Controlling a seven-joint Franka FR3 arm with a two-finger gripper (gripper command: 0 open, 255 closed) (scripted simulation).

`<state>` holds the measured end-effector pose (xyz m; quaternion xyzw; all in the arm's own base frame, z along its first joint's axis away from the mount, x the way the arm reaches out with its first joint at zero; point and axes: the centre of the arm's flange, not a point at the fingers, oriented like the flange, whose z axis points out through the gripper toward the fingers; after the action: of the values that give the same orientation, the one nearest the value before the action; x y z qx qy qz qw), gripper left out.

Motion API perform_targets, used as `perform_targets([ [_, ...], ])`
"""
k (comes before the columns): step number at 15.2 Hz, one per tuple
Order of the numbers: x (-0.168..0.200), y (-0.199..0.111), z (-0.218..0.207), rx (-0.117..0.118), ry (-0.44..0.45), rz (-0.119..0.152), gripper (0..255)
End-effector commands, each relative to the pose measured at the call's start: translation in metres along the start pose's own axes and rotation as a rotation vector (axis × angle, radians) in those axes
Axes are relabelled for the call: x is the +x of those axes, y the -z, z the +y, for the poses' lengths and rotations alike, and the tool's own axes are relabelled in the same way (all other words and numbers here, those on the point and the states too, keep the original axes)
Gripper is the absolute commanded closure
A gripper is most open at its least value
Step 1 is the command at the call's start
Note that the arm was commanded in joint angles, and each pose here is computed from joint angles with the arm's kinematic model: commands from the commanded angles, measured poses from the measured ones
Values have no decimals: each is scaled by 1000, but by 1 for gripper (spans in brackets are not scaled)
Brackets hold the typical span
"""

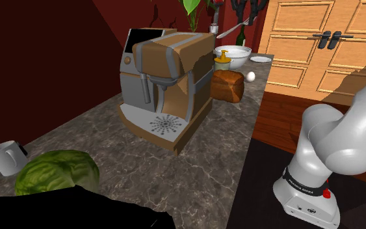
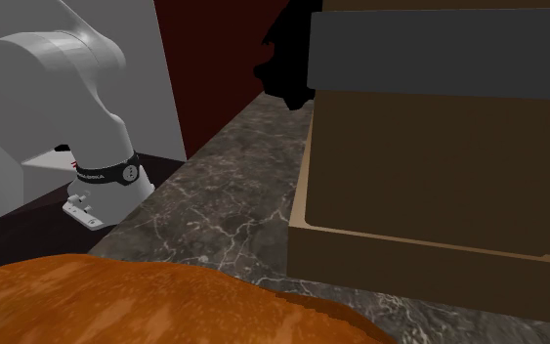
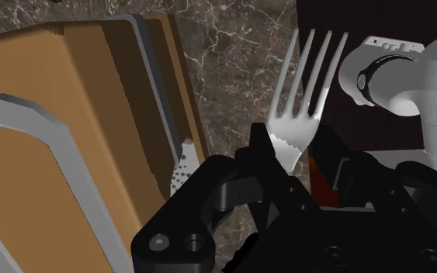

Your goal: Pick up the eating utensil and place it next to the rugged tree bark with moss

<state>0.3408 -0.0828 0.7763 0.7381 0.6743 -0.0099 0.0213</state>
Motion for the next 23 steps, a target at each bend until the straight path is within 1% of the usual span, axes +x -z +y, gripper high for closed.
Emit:
perform_targets([
  [1,12,5,-2,0,0,0,255],
  [23,301,19,-21,0,0,0,255],
])
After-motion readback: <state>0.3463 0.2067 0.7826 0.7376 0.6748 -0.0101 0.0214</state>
